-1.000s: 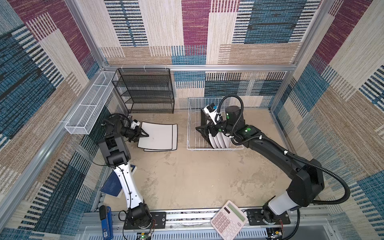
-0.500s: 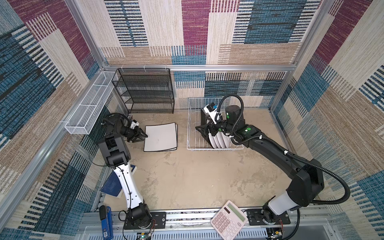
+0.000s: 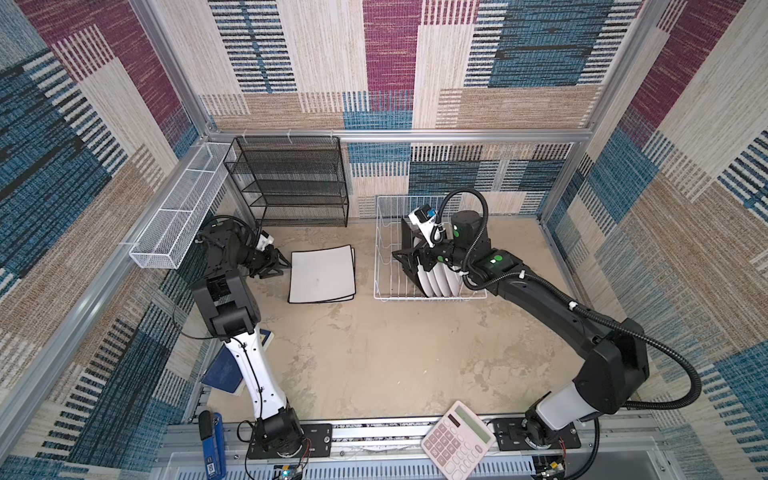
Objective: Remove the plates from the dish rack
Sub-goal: 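Open the left gripper and raise it off the stacked plates, then move the left gripper back to the dark square plate in the rack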
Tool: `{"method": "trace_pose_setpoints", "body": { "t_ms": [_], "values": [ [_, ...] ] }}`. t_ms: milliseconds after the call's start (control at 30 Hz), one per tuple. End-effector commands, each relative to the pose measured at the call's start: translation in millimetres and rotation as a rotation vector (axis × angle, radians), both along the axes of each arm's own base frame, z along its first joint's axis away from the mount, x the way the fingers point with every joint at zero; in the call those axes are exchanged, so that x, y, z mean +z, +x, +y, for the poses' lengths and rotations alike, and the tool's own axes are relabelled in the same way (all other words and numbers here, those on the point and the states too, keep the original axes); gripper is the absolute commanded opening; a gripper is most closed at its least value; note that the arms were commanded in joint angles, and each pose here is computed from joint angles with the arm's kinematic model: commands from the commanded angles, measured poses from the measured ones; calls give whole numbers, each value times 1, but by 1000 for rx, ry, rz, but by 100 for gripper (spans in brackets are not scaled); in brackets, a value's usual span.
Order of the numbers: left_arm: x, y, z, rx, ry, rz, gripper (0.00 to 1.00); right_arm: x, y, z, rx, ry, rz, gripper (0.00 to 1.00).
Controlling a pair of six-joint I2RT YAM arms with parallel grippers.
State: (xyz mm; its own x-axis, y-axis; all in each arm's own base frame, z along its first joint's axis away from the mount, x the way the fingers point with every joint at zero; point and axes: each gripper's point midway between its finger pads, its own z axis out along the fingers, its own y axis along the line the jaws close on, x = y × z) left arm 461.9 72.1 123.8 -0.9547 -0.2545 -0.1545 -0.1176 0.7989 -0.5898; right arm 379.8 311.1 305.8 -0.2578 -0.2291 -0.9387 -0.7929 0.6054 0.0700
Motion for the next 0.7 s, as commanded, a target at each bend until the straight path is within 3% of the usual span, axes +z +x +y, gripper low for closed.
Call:
{"method": "trace_pose_setpoints", "body": {
  "t_ms": [0,300,667],
  "values": [
    [43,-1,-16,-14,-22,-103,46,9,4,-4,-40,15,-24,99],
    [137,-24,-76,-173,31,-349,48,22,-1,-7,-41,47,-68,99],
    [158,-52,-118,-273,104,-396,49,31,-3,-18,-87,52,-122,99]
  ]
}}
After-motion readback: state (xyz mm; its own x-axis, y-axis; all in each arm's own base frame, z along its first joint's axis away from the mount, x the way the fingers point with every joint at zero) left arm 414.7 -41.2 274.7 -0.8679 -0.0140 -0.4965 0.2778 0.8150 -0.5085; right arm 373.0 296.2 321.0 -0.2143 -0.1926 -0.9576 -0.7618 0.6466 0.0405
